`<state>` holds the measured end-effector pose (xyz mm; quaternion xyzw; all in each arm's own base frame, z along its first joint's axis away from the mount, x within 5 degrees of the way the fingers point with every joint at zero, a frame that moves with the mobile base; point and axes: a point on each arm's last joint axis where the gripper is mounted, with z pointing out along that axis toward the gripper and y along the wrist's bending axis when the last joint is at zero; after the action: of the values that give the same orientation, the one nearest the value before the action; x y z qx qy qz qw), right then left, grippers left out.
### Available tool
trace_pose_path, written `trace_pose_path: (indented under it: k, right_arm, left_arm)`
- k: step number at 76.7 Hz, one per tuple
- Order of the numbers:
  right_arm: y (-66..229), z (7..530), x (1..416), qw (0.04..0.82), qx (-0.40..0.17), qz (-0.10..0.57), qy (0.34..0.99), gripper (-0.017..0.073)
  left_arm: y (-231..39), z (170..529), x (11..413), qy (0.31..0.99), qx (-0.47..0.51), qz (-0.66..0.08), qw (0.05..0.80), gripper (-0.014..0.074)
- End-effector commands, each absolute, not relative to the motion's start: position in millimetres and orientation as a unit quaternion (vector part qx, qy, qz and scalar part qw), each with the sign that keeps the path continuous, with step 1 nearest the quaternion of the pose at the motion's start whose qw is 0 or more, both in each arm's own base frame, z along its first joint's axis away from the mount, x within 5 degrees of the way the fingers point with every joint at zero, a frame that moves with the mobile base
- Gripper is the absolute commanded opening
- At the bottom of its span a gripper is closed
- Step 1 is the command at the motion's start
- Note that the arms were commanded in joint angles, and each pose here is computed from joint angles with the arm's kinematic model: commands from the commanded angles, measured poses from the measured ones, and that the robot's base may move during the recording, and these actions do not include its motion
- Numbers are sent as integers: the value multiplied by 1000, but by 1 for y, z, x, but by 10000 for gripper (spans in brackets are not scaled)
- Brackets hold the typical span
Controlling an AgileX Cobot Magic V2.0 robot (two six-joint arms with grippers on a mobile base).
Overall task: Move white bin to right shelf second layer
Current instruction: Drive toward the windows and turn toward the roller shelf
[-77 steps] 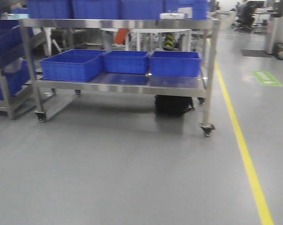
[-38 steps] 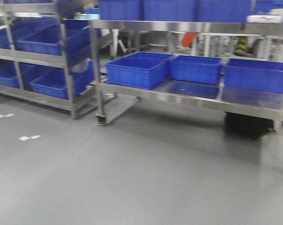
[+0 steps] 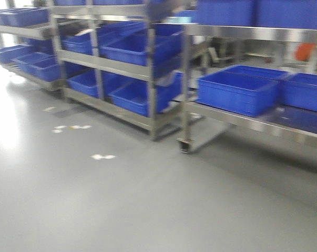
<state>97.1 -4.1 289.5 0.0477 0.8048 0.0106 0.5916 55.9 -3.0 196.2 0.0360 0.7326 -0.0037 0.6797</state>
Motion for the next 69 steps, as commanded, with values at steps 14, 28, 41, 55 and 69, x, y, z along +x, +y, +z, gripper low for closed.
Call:
trace_pose_path:
  k: [14,28,41,55,69]
  right_arm:
    - [-4,309,99,643,46,11,765,49]
    - [-4,309,99,643,46,11,765,49]
    - [-4,309,99,643,46,11,765,49]
    - [-4,309,99,643,46,11,765,49]
    - [-4,309,99,643,46,11,765,49]
  left_arm:
    - [-3,192,56,710,33,-6,703,85]
    - [-3,192,56,710,33,-6,703,85]
    - [-3,192,56,710,33,-6,703,85]
    - [-3,192,56,710,33,-6,703,85]
    - [-3,192,56,710,33,-6,703,85]
